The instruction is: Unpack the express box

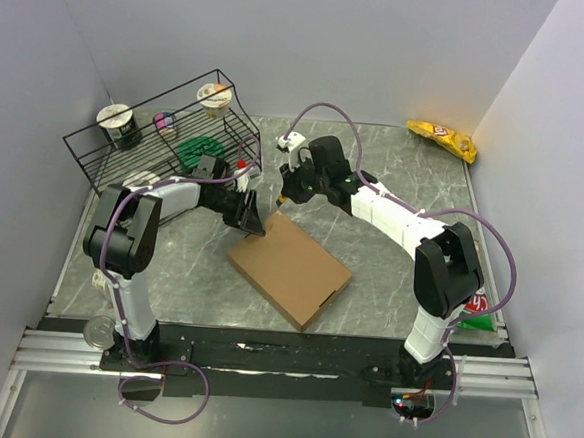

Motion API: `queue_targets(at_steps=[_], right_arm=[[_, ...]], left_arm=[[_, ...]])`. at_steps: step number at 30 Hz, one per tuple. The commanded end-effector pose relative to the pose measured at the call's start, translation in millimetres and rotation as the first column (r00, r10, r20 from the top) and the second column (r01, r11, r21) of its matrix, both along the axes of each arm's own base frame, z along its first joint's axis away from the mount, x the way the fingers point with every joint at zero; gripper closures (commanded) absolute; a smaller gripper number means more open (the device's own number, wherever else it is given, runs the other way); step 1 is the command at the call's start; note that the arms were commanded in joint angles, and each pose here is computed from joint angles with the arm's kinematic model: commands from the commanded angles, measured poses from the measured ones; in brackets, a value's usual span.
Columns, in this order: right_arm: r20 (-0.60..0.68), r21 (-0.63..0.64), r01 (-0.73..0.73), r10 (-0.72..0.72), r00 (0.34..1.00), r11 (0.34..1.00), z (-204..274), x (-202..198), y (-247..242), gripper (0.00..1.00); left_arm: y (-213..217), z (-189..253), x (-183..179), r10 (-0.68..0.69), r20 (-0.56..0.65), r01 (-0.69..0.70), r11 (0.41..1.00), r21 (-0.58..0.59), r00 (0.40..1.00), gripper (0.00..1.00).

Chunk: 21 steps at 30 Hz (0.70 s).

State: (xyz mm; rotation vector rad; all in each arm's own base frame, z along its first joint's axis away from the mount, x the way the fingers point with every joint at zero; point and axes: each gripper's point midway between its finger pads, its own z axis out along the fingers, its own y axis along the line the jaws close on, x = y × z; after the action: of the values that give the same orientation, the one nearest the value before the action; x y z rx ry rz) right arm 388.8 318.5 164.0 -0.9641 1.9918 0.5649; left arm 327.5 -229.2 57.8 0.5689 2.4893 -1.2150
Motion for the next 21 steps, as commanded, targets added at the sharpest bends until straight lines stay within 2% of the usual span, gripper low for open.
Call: queue_targets(at_steps=[1, 21], right_arm=[[0.091, 0.038, -0.001, -0.003, 0.996, 0.999, 31.4, 7.2, 4.8, 1.00], [0.039, -0.007, -0.020, 0.021, 0.999, 1.000, 10.1, 0.0, 7.5, 1.00]], left_arm=[[29.2, -53.3, -20.2, 0.051, -0.112, -0.028, 0.980, 0.198, 0.992, 0.51], [29.0, -55.2, -18.6, 0.058, -0.119, -0.033, 0.979, 0.201, 0.991, 0.51]])
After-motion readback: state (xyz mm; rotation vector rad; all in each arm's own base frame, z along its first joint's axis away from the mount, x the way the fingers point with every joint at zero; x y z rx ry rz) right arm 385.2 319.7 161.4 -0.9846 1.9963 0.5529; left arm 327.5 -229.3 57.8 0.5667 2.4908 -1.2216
